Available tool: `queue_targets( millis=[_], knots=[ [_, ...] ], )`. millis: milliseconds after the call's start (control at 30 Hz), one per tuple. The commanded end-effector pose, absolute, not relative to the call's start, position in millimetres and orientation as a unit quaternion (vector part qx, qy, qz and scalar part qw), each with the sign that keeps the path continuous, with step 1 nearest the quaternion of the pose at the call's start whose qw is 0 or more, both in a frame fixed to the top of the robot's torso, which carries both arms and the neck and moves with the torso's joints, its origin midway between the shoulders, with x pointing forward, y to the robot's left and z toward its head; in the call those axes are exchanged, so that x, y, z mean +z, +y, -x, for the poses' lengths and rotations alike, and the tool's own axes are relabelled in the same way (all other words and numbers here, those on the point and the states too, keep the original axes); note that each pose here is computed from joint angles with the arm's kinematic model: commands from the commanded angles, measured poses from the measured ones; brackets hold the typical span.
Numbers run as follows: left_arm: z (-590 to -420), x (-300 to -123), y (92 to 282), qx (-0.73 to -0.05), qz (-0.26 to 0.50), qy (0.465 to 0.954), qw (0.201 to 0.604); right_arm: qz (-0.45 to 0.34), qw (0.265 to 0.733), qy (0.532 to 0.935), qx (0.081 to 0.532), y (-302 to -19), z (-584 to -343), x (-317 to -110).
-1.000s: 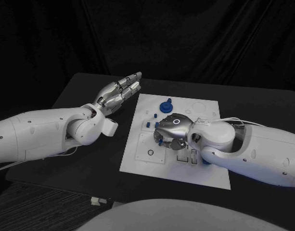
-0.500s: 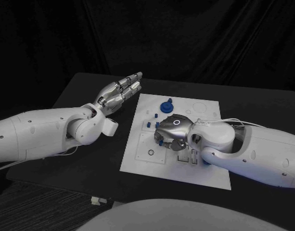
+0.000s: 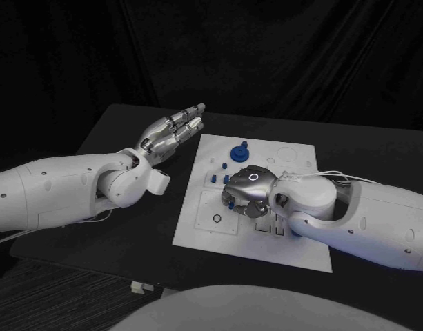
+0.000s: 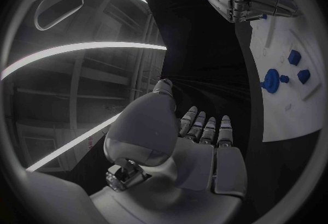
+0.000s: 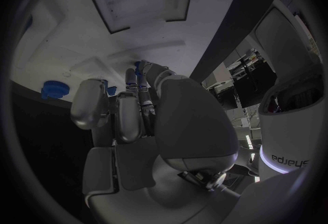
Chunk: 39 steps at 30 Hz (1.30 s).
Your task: Assemble the parts on the task board
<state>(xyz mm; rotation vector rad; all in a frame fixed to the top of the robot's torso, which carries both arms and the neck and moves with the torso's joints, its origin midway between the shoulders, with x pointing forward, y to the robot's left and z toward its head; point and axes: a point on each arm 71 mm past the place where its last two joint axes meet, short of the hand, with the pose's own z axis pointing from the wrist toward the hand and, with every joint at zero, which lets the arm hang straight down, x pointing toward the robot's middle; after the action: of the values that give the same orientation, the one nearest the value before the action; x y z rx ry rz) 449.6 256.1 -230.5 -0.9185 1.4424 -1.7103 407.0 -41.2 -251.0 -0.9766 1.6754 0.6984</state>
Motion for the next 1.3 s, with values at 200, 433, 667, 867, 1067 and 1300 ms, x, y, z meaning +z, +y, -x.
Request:
queue_targets(
  millis=[200,433,667,867,1067,1300],
  knots=[
    [-446.7,-213.5,258.0,-0.73,0.308,0.471,0.388,0.406,0.509,0.708,0.273,-44,-407,-255],
    [-447.6,-214.2,258.8,-0.728,0.309,0.473,0.388,0.386,0.538,0.695,0.281,-49,-409,-249],
    [-447.7,-214.4,258.9,-0.728,0.309,0.474,0.387,0.365,0.587,0.657,0.301,-64,-416,-228],
    [-449.1,-214.8,260.6,-0.723,0.31,0.474,0.396,0.347,0.61,0.646,0.3,-95,-435,-191],
    [-450.6,-215.4,259.7,-0.721,0.309,0.475,0.399,0.306,0.606,0.694,0.239,-144,-458,-169],
    [-451.7,-215.8,259.8,-0.719,0.309,0.475,0.402,0.259,0.58,0.75,0.187,-187,-466,-182]
  ],
)
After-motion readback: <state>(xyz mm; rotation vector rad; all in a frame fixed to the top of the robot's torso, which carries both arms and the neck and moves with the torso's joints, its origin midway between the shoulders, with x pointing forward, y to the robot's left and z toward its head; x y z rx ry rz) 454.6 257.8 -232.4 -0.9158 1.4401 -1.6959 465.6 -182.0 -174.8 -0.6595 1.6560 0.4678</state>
